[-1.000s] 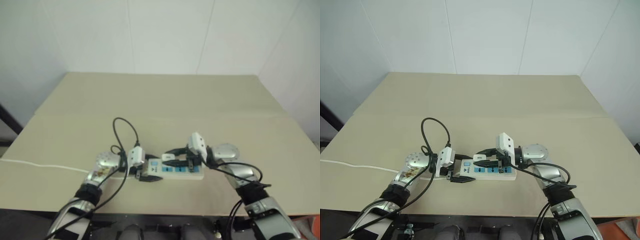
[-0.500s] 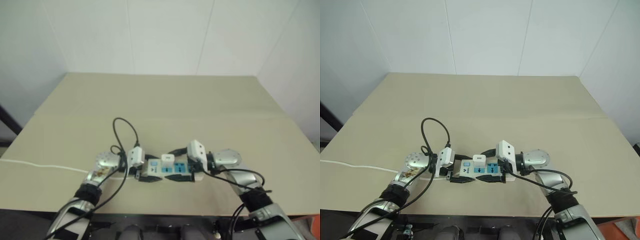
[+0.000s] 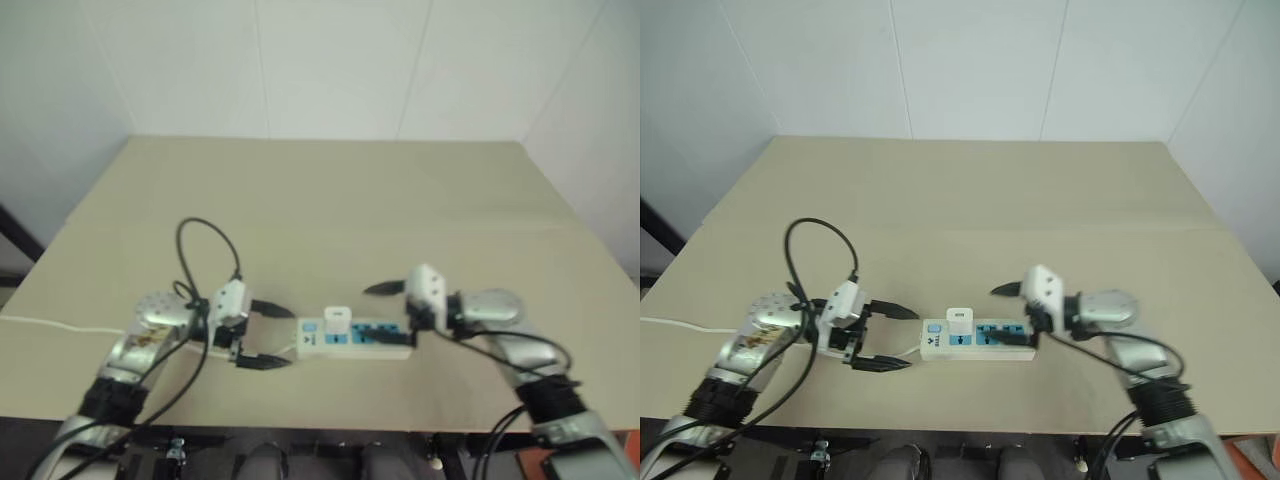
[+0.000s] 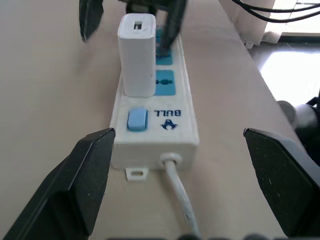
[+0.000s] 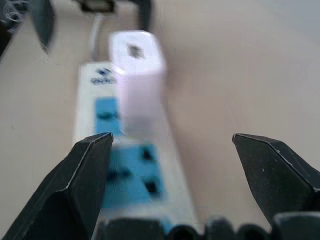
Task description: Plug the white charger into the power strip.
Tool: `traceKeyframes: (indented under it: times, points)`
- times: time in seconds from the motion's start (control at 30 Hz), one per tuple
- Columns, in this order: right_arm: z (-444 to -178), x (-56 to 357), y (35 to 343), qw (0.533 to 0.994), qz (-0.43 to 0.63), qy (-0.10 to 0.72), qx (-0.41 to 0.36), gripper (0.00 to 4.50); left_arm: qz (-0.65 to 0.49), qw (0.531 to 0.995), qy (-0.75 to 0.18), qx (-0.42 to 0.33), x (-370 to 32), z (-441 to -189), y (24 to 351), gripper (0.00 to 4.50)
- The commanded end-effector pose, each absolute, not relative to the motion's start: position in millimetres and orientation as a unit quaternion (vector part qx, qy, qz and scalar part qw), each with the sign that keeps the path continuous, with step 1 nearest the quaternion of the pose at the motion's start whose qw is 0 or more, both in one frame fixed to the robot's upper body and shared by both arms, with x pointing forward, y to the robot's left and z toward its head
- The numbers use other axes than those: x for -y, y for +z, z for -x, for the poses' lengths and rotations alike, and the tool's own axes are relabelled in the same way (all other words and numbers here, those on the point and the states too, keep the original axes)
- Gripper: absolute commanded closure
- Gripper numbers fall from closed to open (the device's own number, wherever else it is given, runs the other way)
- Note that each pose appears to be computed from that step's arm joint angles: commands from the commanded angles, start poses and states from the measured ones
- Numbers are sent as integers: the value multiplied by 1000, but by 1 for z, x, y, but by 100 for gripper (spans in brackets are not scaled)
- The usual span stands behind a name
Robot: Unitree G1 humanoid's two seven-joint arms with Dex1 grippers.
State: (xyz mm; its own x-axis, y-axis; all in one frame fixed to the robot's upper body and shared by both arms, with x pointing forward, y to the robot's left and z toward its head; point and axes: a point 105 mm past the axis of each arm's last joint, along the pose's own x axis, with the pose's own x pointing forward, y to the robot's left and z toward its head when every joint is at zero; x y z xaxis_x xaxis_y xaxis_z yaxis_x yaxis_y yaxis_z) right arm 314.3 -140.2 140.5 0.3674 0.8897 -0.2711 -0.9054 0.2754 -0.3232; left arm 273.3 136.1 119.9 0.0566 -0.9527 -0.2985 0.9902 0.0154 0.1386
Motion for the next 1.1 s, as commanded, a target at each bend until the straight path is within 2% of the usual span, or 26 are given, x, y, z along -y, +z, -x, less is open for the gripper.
traceKeyframes:
  times: [0.03,0.23,0.4,1.1]
  points:
    - [-308,166,198,808,229,542,31,0,-151,711,-686,-31,-144,-265,151,3]
    - [-295,206,222,810,268,522,8,0,-189,718,-667,-55,-178,-260,167,3]
    - [-277,217,223,791,276,545,-23,0,-223,724,-647,-82,-208,-260,184,3]
    - [-271,215,209,789,282,545,-39,0,-206,732,-645,-72,-192,-259,175,3]
